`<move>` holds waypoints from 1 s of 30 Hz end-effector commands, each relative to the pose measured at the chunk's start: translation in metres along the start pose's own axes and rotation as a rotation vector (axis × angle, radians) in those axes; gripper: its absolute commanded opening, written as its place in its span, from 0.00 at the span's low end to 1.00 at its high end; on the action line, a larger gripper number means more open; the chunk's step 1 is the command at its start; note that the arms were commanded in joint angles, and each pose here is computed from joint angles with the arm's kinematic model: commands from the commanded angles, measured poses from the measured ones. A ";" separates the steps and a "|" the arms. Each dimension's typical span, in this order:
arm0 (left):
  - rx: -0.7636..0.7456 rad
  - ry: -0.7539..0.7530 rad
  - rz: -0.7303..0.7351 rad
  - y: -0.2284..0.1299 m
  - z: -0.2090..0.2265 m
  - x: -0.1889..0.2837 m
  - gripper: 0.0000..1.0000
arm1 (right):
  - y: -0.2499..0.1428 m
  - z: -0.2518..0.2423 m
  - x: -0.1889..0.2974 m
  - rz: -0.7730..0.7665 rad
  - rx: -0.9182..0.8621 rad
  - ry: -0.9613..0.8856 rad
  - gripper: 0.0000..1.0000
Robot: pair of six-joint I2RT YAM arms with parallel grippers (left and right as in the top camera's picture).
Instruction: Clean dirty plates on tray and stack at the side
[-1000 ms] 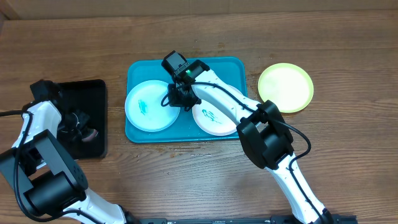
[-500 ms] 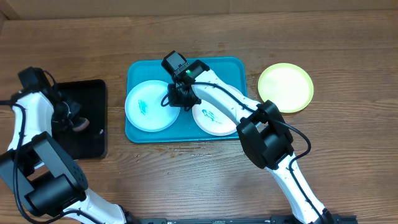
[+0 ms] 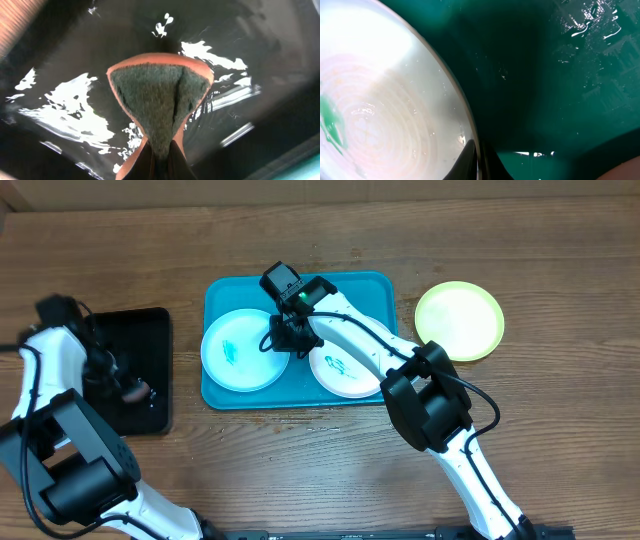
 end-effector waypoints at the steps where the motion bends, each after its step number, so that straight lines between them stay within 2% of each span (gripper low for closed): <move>1: -0.080 -0.099 -0.040 0.012 -0.021 0.048 0.04 | -0.008 -0.016 -0.020 0.026 0.010 -0.090 0.04; 6: -0.276 -0.285 0.065 -0.017 -0.052 0.074 0.04 | -0.009 -0.011 -0.021 0.028 0.006 -0.068 0.04; 13: -0.421 -0.280 0.162 -0.074 -0.081 0.052 0.04 | -0.013 -0.002 -0.022 0.035 0.024 -0.067 0.04; 18: -0.551 -0.271 0.198 -0.122 -0.101 0.031 0.04 | -0.012 -0.023 -0.017 -0.001 -0.054 -0.248 0.04; 22: -0.637 -0.274 0.213 -0.154 -0.113 0.021 0.04 | -0.015 -0.027 -0.013 0.012 -0.071 -0.275 0.04; 26: -0.684 -0.293 0.196 -0.174 -0.124 0.016 0.04 | -0.020 -0.032 -0.011 0.030 -0.094 -0.306 0.04; 30: -0.626 -0.255 0.150 -0.180 -0.128 0.010 0.04 | -0.021 -0.039 -0.007 0.027 -0.122 -0.353 0.04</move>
Point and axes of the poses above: each gripper's point midway between its finger pads, its own x axis back along the fingers, its own z axis along the line the jaws close on, y = z × x, the point moved 6 cm from there along x, back along the fingers, and after that the axes turned 15 degrees about x, right-handed, at the moved point
